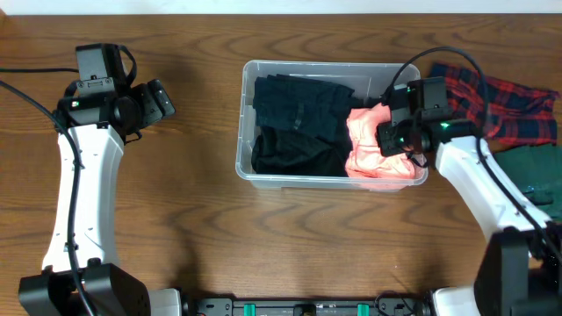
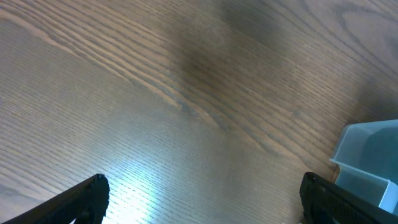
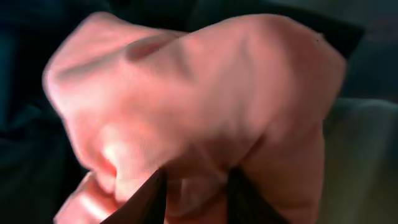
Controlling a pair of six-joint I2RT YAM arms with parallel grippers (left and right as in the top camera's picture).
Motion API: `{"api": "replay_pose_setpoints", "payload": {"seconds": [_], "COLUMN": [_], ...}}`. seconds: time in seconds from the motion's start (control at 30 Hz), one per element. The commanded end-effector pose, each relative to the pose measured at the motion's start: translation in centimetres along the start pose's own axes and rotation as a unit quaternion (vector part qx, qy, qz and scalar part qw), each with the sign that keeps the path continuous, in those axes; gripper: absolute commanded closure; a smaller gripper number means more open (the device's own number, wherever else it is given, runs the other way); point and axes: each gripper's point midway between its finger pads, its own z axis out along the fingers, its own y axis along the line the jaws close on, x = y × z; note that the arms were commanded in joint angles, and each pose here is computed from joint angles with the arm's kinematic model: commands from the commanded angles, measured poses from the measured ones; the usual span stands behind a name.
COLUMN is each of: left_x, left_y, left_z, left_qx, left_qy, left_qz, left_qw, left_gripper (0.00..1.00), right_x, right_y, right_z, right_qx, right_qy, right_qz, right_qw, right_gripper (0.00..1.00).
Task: Pack container
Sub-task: 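Lower the pink garment into the bin's right side and press it down, then open the right gripper and lift it out of the bin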
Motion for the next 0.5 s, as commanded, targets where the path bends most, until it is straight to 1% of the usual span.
{"api": "replay_pose_setpoints", "payload": {"seconds": [0.0,0.1,0.27,0.33,0.43,0.47], "left_x": [-0.3,-0.3,-0.3,-0.3,-0.3,-0.3], "left_y": [0.3,0.3,0.3,0.3,0.3,0.3], "left_z": [-0.3,-0.3,-0.3,-0.3,-0.3,-0.3], "left_qx": [-0.006,-0.006,-0.006,-0.006,-0.006,-0.006], "left_qy": [-0.007,-0.007,-0.007,-0.007,-0.007,-0.007], "left_qz": [-0.003,-0.003,-0.003,-0.003,-0.003,-0.003], "left_qw": [1.000,1.000,1.000,1.000,1.000,1.000], "left_gripper": [0.02,0.02,0.02,0.02,0.02,0.02], "right_x": [0.5,0.5,-1.7,-2.7,-4.0,-4.2], "right_y": [0.0,0.0,0.4,0.5,0.1,-0.5], "right_z": [1.3,1.4,-1.6,-3.5,-7.0,-8.3], "right_qx": [0.006,0.006,0.008,0.009,0.022,0.036], "right_qy": [0.020,0.021,-0.024,-0.053,-0.103,-0.117], "right_qz": [-0.010,-0.010,-0.006,0.002,0.032,0.050], "right_qw": [1.000,1.000,1.000,0.999,0.994,0.991], "right_gripper": [0.70,0.71,0.71,0.68,0.58,0.57]}}
